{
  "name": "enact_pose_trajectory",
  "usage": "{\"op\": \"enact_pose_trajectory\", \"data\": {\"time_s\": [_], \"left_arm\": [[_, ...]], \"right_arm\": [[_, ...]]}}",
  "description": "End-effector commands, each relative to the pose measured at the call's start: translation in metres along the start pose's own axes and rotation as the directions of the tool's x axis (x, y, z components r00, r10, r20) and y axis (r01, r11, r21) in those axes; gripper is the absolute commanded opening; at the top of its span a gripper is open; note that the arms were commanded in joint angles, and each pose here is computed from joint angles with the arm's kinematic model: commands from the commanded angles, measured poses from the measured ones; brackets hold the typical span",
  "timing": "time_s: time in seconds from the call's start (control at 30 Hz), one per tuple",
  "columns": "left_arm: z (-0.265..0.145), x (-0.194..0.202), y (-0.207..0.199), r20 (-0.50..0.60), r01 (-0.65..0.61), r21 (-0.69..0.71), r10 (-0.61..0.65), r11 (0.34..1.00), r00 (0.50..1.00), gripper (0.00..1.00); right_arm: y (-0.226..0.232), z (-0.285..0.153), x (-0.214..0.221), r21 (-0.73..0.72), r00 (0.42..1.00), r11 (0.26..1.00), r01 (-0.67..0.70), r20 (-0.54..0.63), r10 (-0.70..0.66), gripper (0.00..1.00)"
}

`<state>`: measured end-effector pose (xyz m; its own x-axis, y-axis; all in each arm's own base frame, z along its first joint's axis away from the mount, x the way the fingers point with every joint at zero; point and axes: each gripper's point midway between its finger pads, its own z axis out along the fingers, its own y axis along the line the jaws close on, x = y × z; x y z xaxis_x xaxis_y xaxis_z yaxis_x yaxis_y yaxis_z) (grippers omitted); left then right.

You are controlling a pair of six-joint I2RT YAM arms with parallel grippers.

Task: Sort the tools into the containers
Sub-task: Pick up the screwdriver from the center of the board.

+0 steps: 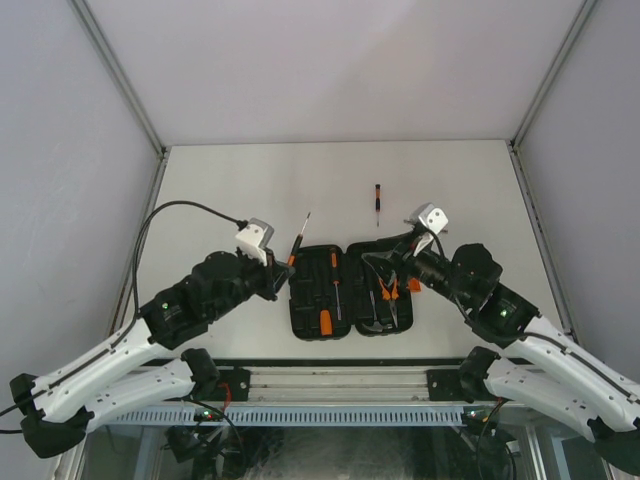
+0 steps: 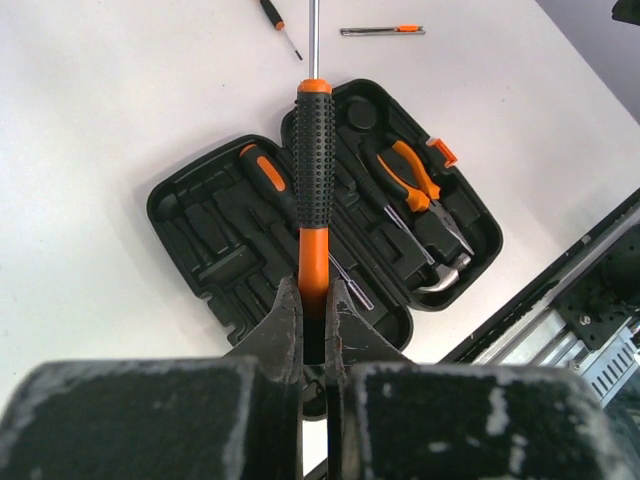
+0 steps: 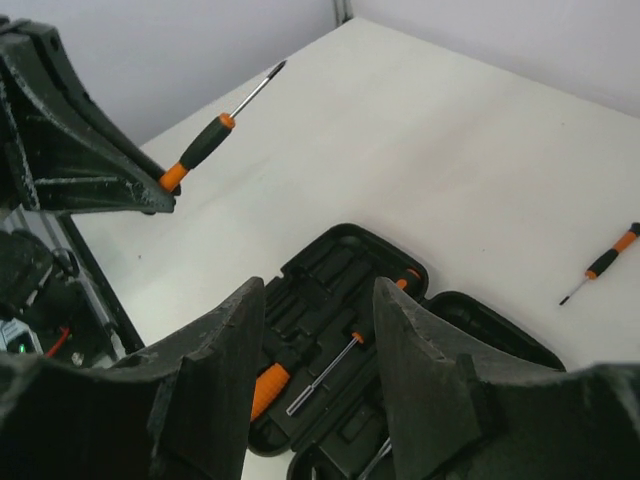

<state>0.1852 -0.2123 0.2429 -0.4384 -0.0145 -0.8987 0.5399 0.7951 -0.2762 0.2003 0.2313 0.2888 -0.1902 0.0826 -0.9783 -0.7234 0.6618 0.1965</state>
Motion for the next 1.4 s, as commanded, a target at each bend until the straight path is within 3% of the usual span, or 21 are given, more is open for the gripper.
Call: {"op": "enact_pose_trajectory", "data": {"time_s": [0.0, 0.13, 0.33, 0.6, 0.77, 0.93, 1.17, 1.37], "left_arm": [[-0.010, -0.026, -0.008, 0.051, -0.059, 0.035, 0.057, 0.998, 0.997, 0.00], [-0.010, -0.023, -0.009, 0.009, -0.114, 0.042, 0.114, 0.993, 0.993, 0.00], [-0.009, -0.022, -0.009, -0.031, -0.177, 0.048, 0.179, 0.983, 0.983, 0.00], [-0.007, -0.019, -0.010, -0.078, -0.244, 0.069, 0.249, 0.967, 0.965, 0.00], [-0.003, -0.015, -0.016, -0.106, -0.261, 0.097, 0.271, 0.960, 0.957, 0.00], [0.000, -0.006, -0.024, -0.127, -0.295, 0.113, 0.308, 0.949, 0.943, 0.00], [0.004, 0.007, -0.036, -0.153, -0.341, 0.150, 0.362, 0.928, 0.919, 0.00], [0.003, 0.020, -0.048, -0.181, -0.364, 0.221, 0.405, 0.905, 0.896, 0.00]], "right_arm": [[0.020, -0.005, -0.022, -0.138, 0.979, 0.969, 0.204, 0.021, -0.203, 0.45], [0.031, -0.007, -0.031, -0.209, 0.943, 0.920, 0.331, 0.045, -0.329, 0.44], [0.045, -0.008, -0.038, -0.290, 0.824, 0.774, 0.562, 0.114, -0.555, 0.44], [0.049, -0.004, -0.016, -0.409, 0.662, 0.597, 0.690, 0.024, -0.749, 0.47], [0.054, -0.008, -0.011, -0.464, 0.576, 0.499, 0.732, 0.029, -0.817, 0.49], [0.060, -0.023, -0.004, -0.539, 0.555, 0.459, 0.706, 0.019, -0.832, 0.49], [0.058, -0.040, 0.017, -0.630, 0.539, 0.452, 0.632, -0.061, -0.840, 0.48], [0.062, -0.037, 0.022, -0.650, 0.546, 0.450, 0.612, -0.065, -0.835, 0.45]]}}
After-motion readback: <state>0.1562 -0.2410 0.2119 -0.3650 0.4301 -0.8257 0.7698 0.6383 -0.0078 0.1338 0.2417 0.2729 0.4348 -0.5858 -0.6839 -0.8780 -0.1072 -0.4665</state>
